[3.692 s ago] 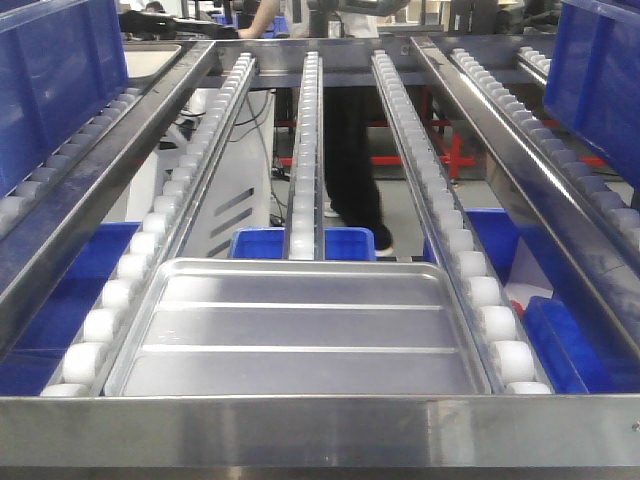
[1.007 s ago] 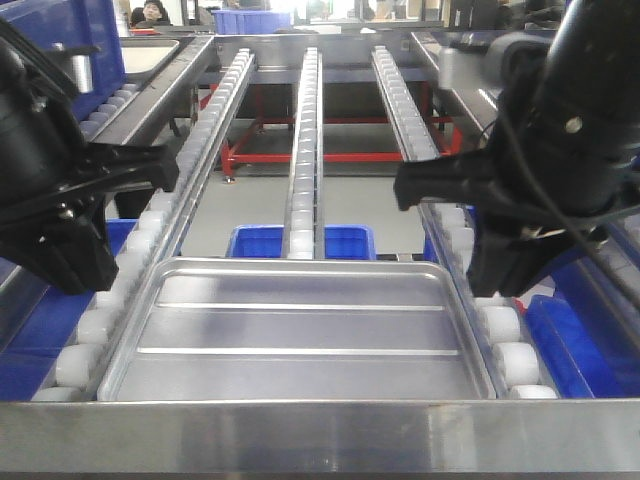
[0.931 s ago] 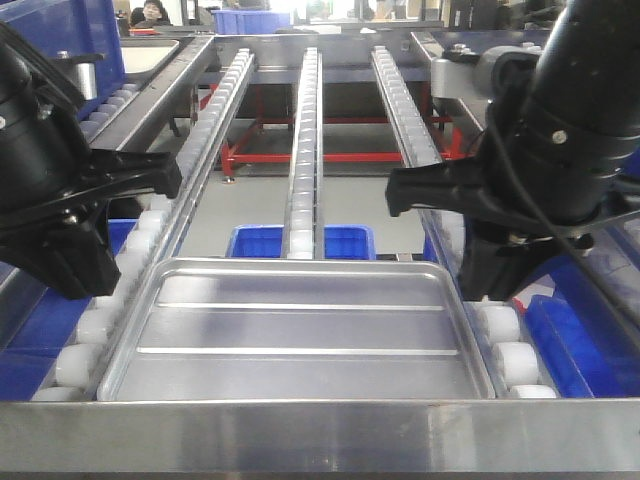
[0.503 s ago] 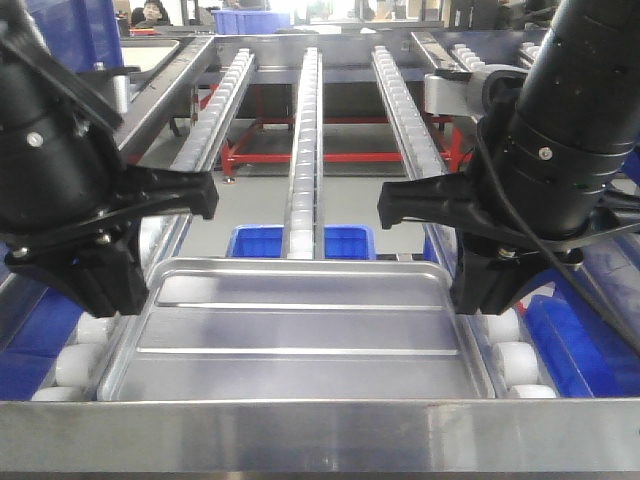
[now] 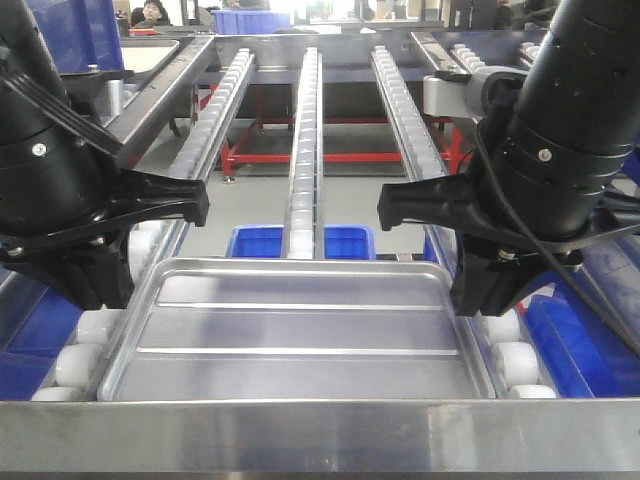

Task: Grab silver tray and stack on right shelf
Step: 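Lower both grippers toward the two side rims of the silver tray, then close both grippers on the tray's side rims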

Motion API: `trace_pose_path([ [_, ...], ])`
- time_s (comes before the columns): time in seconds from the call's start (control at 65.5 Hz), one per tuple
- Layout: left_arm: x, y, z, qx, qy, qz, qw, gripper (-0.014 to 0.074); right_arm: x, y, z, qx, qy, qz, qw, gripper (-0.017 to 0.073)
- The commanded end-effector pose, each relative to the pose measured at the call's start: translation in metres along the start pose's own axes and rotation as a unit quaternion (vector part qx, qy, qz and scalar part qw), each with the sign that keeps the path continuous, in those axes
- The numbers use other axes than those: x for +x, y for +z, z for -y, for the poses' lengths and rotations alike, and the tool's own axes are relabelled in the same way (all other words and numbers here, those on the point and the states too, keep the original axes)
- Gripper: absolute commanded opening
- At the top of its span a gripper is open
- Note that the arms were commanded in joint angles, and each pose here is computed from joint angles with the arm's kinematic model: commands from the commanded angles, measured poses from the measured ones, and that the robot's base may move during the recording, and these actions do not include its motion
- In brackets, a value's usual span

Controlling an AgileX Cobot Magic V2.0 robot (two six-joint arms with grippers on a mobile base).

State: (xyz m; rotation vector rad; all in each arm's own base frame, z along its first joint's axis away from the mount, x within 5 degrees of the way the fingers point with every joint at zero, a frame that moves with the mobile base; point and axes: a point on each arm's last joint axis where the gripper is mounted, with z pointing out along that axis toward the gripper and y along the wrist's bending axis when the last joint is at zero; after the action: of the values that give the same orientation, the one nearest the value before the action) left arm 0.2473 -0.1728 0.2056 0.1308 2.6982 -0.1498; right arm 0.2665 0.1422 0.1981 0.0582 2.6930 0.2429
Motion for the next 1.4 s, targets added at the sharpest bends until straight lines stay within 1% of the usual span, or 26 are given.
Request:
trace_pose_path([
  [0.0,-0.010,-0.016,0.007,0.028,-0.010,0.035,0.999,-0.0091,-0.012,-0.016,-0.006,-0.024,0.000,0.040,0.999,0.0070],
  [0.183,-0.010,-0.016,0.007,0.030,-0.013,0.033,0.999,-0.0091,-0.012,-0.016,-0.006,-0.024,0.001,0.040,0.999,0.0070],
  [0.305,-0.010,-0.016,0.007,0.030,-0.013,0.034,0.999,-0.0091,-0.011,-0.016,-0.007,-0.026,0.008,0.035,0.999,0.0087],
  [0.442,-0.010,-0.016,0.007,0.030,-0.013,0.034,0.999,-0.0091,-0.011,-0.016,-0.007,-0.026,0.009,0.034,0.999,0.0154],
  [0.503,-0.010,-0.016,0.007,0.028,-0.009,0.036,0.999,-0.0091,-0.011,-0.016,-0.007,-0.026,0.009,0.034,0.999,0.0190],
  [0.595,-0.010,-0.016,0.007,0.029,-0.011,0.035,0.999,-0.0078,-0.011,-0.016,-0.007,-0.027,0.009,0.035,0.999,0.0241],
  [0.641,-0.009,-0.015,0.007,0.030,-0.015,0.031,0.999,-0.0034,-0.012,-0.016,-0.007,-0.027,0.009,0.036,0.999,0.0272],
  [0.778,-0.008,-0.008,0.008,0.027,-0.019,0.019,0.999,0.0256,-0.013,-0.014,-0.008,-0.035,0.009,0.045,0.998,0.0351],
  [0.824,-0.007,-0.008,0.008,0.027,-0.019,0.018,0.999,0.0308,-0.014,-0.013,-0.009,-0.037,0.008,0.048,0.998,0.0368],
  [0.854,-0.007,-0.006,0.009,0.027,-0.018,0.018,0.999,0.0324,-0.014,-0.011,-0.009,-0.039,0.008,0.050,0.998,0.0377],
  [0.915,-0.008,-0.006,0.009,0.028,-0.017,0.020,0.999,0.0323,-0.014,-0.009,-0.010,-0.039,0.008,0.049,0.998,0.0377],
  [1.144,-0.009,-0.001,0.010,0.029,-0.008,0.027,0.999,0.0264,-0.014,0.003,-0.011,-0.037,0.007,0.043,0.998,0.0375],
  [1.388,-0.007,0.011,0.012,0.025,-0.005,0.016,1.000,0.0264,-0.012,0.011,-0.010,-0.032,0.006,0.034,0.999,0.0375],
])
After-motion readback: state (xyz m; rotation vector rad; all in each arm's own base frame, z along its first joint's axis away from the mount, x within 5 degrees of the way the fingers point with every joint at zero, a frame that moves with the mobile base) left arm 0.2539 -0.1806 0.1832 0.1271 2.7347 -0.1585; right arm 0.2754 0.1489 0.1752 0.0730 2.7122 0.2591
